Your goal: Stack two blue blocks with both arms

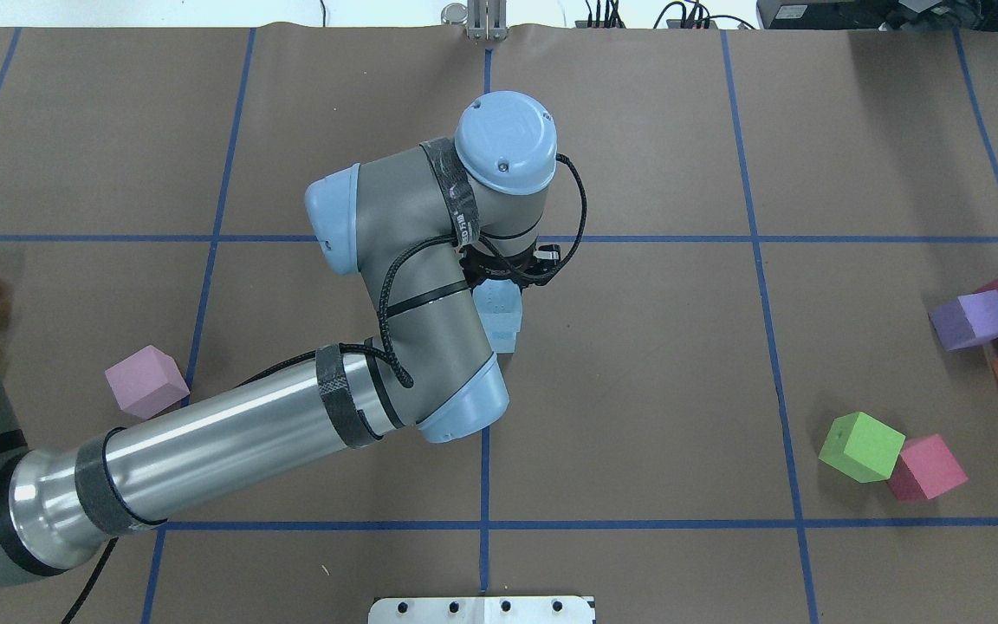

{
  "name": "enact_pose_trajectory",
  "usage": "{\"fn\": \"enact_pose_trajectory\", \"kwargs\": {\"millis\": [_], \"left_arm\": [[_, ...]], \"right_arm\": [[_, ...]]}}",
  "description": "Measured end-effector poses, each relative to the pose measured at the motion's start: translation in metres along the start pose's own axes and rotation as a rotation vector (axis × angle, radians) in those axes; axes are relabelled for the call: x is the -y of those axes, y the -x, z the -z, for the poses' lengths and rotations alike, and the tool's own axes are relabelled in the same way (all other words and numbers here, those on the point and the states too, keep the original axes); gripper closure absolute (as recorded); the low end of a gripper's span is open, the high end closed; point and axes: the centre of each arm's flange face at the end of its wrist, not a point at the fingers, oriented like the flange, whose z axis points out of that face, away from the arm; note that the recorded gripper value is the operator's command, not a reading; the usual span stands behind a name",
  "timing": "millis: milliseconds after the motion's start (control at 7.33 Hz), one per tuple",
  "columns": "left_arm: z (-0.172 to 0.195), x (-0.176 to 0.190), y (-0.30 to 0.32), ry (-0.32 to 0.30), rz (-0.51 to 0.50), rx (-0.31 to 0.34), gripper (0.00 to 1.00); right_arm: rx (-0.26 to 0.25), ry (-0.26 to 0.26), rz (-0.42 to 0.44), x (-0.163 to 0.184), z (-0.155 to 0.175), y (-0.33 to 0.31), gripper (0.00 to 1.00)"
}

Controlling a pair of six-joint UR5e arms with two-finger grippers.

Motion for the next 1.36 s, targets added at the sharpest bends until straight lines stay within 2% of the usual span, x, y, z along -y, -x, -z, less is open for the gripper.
{"fn": "enact_pose_trajectory", "kwargs": {"millis": [955,1364], "left_arm": [[-0.009,-0.008,0.000,0.010,-0.021,0.000,0.41],[-0.017,-0.008,0.005,0.006,-0.026,-0.008,0.05]], "right_arm": [[0.000,-0.002,0.000,0.001,0.001,0.001,0.00],[-0.001,-0.002,0.000,0.001,0.001,0.001,0.00]]}}
